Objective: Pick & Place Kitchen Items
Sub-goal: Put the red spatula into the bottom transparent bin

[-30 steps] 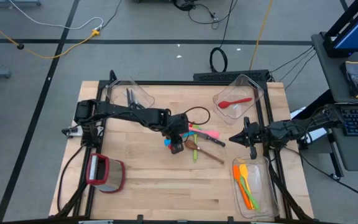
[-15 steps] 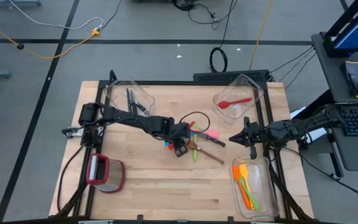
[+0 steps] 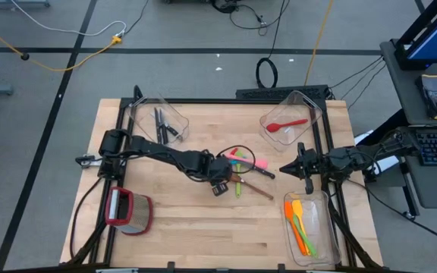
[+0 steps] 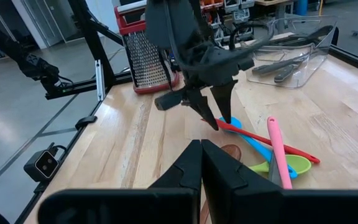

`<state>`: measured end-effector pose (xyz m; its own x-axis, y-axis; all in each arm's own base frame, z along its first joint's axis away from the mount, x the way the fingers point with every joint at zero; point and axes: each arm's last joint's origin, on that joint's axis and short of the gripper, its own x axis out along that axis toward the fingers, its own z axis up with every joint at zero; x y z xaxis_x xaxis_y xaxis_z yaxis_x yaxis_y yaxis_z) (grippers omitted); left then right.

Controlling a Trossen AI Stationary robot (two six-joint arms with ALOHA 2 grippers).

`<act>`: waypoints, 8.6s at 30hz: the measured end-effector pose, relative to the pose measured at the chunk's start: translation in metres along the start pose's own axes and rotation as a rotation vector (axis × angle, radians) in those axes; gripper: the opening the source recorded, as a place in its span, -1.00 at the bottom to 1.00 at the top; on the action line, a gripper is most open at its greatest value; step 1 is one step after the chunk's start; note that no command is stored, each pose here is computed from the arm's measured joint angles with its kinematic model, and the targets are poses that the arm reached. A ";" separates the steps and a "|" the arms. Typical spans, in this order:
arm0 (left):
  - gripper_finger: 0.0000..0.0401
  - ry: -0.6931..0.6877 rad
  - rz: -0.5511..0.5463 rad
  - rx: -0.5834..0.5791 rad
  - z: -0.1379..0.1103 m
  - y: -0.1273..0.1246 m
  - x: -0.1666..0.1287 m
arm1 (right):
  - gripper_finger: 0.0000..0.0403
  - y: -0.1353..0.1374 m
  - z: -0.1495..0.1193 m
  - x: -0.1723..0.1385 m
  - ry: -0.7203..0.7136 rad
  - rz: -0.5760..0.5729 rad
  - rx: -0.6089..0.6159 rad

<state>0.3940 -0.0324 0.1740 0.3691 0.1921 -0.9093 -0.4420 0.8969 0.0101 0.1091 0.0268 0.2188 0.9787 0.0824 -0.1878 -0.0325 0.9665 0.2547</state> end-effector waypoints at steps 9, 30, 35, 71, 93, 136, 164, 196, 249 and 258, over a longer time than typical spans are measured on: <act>-0.38 0.021 0.036 -0.010 -0.004 -0.001 0.011 | -1.00 0.000 -0.001 0.000 0.006 -0.001 -0.009; -0.38 0.051 0.092 0.020 -0.010 -0.001 0.025 | -1.00 -0.001 -0.002 0.000 0.018 -0.004 -0.012; -0.38 0.050 0.095 0.017 -0.009 0.000 0.025 | -1.00 0.000 -0.002 0.000 0.018 -0.004 -0.011; -0.38 0.006 -0.104 -0.177 0.012 0.014 -0.006 | -1.00 -0.001 -0.002 0.000 0.023 -0.004 -0.013; -0.38 0.082 -0.080 -0.147 0.006 0.014 0.025 | -1.00 -0.001 -0.003 0.000 0.030 -0.006 -0.014; 0.09 0.034 -0.041 -0.147 0.019 0.038 0.015 | -1.00 -0.001 -0.005 0.000 0.049 -0.012 -0.019; -0.45 0.123 -0.122 -0.146 0.025 0.064 0.049 | -1.00 -0.003 -0.008 0.000 0.086 -0.023 -0.026; -0.54 0.111 -0.128 -0.130 0.026 0.064 0.039 | -1.00 -0.003 -0.008 0.000 0.085 -0.023 -0.026; -0.54 0.115 -0.172 -0.122 0.029 0.069 0.032 | -1.00 -0.003 -0.008 0.000 0.085 -0.023 -0.026; -0.54 0.076 -0.166 -0.141 0.032 0.067 0.032 | -1.00 -0.003 -0.008 0.000 0.085 -0.023 -0.026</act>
<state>0.4025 0.0472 0.1585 0.3864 0.0110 -0.9223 -0.4917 0.8485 -0.1959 0.1072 0.0264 0.2103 0.9586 0.0795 -0.2736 -0.0165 0.9742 0.2251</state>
